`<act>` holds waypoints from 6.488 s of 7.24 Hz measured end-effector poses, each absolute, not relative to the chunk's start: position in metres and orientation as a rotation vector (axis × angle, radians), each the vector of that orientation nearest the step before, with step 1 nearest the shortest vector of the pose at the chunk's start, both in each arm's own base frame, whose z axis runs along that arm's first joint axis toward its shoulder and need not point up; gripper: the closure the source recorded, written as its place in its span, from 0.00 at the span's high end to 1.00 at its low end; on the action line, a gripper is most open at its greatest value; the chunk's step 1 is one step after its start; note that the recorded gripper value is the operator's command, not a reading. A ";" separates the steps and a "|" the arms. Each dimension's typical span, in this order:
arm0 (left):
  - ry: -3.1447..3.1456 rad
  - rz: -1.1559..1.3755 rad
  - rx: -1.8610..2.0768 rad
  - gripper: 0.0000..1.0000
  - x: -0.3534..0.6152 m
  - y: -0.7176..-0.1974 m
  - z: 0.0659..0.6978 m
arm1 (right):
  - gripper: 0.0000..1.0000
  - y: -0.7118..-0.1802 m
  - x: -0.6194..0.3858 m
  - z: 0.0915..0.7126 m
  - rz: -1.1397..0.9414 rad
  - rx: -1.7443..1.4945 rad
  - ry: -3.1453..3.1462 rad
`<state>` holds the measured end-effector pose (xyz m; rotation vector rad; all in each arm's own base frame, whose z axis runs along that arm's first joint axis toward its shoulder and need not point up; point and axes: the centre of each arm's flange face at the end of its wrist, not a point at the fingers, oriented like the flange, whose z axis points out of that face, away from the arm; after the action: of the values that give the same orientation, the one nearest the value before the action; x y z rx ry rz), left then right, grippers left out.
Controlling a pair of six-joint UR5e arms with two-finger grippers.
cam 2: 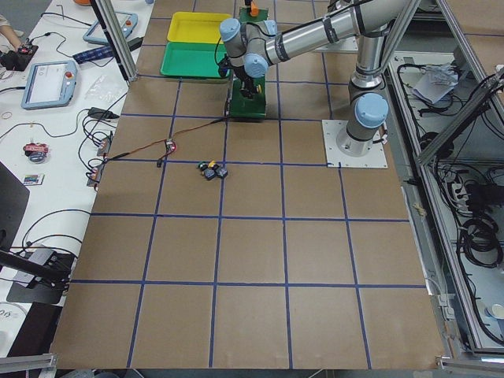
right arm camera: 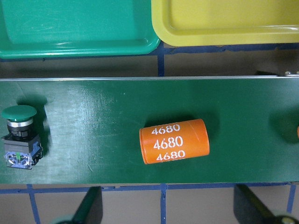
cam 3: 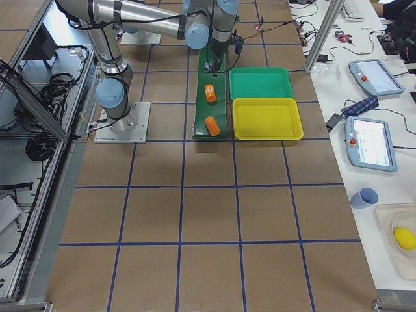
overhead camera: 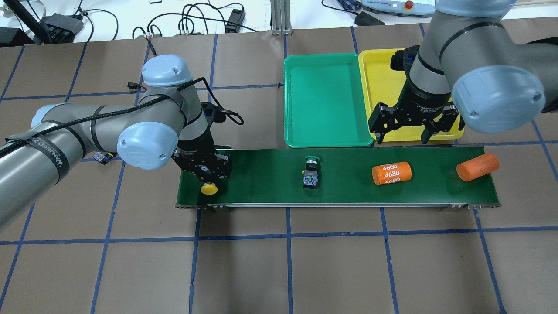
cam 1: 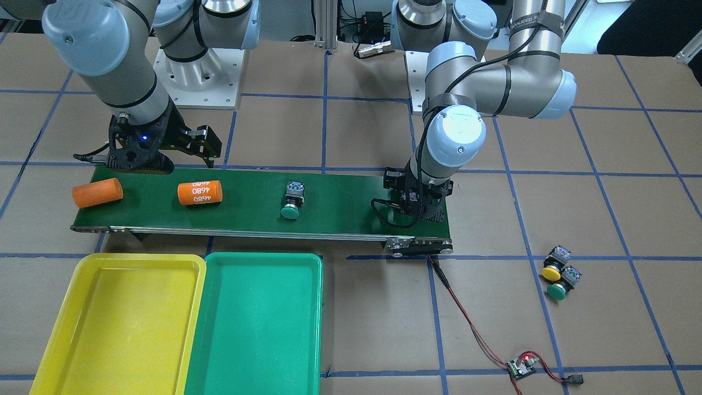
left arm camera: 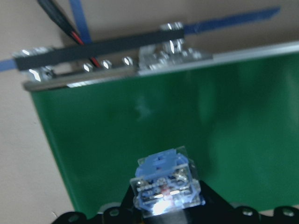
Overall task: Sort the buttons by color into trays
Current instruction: 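Grasp the green button on the belt with right while left grasps another button, then carry green button into green tray with right while left places yellow button, then raise the right gripper from the tray while the left withdraws to the pile, then grasp a button on the belt with right while left grasps a green button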
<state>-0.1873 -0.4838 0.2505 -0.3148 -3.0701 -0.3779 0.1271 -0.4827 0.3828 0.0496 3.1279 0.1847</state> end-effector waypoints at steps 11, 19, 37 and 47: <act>-3.096 -0.015 -0.100 1.00 0.101 -0.584 0.262 | 1.00 -0.504 0.213 0.291 0.236 0.258 3.139; -3.075 -0.160 -0.537 0.00 0.153 -0.581 0.172 | 0.00 -0.510 0.213 0.250 0.352 0.290 3.161; -2.354 0.124 -2.013 1.00 -0.175 -0.441 0.255 | 1.00 -0.633 0.175 0.332 0.031 0.351 3.122; -2.866 0.039 -1.204 1.00 0.125 -0.536 0.253 | 1.00 -0.502 0.175 0.351 0.183 0.273 3.127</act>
<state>0.1250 -0.5356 0.2531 -1.2037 -2.8657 0.0386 0.1750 -0.5019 0.3512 0.2729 3.1268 0.1830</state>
